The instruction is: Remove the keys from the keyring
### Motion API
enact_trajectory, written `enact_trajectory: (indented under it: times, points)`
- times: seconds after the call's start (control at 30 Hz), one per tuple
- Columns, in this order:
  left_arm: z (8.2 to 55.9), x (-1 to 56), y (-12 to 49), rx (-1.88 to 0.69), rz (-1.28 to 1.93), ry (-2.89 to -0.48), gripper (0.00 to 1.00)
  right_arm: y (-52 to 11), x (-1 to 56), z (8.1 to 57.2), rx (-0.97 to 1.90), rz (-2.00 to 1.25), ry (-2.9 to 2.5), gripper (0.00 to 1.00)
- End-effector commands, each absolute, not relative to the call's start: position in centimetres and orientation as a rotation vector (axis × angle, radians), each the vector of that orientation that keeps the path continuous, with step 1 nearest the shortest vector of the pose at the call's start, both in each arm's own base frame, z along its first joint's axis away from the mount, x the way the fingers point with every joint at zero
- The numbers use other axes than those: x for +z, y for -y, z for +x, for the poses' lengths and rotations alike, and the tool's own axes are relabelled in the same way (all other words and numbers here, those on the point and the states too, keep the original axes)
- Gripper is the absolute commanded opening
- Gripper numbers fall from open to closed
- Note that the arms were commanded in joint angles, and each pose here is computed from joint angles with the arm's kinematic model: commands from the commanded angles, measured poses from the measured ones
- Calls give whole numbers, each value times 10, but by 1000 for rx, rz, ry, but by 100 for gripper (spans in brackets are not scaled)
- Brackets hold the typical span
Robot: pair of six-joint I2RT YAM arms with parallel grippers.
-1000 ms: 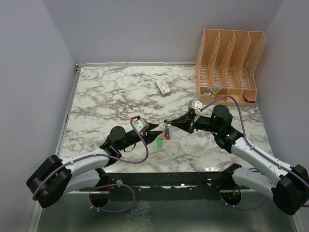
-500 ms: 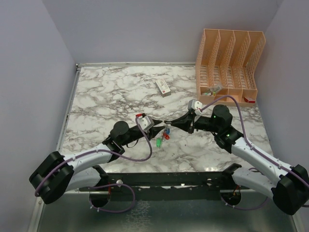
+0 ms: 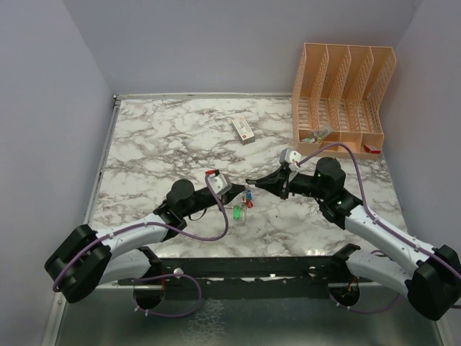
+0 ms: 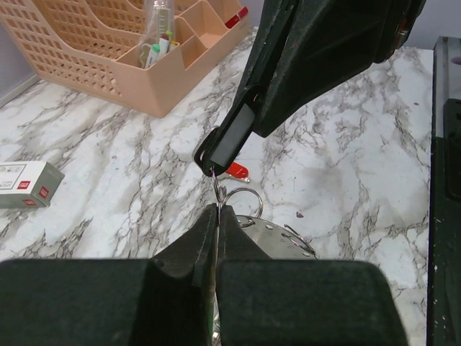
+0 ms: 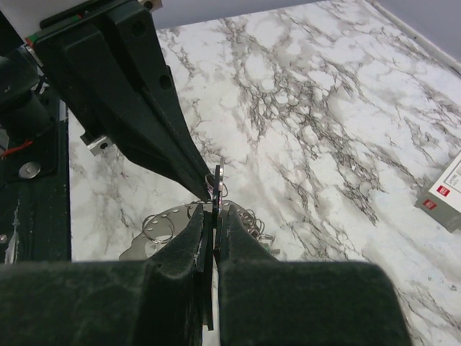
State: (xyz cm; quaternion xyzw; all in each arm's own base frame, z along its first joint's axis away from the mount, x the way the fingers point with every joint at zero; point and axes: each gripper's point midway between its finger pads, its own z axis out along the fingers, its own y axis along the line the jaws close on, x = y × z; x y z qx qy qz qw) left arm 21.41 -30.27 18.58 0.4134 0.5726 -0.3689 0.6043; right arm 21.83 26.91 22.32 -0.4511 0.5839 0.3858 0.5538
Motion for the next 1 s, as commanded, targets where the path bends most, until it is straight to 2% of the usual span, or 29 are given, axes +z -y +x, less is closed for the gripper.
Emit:
enact_trajectory:
  times: [0.0, 0.53, 0.97]
  points:
    - [215, 192, 293, -822, 905, -1323, 0, -262, 227, 239, 816, -967, -1404, 1]
    - [208, 223, 285, -862, 816, -1256, 0, -281, 196, 236, 866, -1064, -1425, 1]
    - [214, 229, 266, -821, 682, -1251, 0, -284, 180, 250, 774, -1063, -1536, 1]
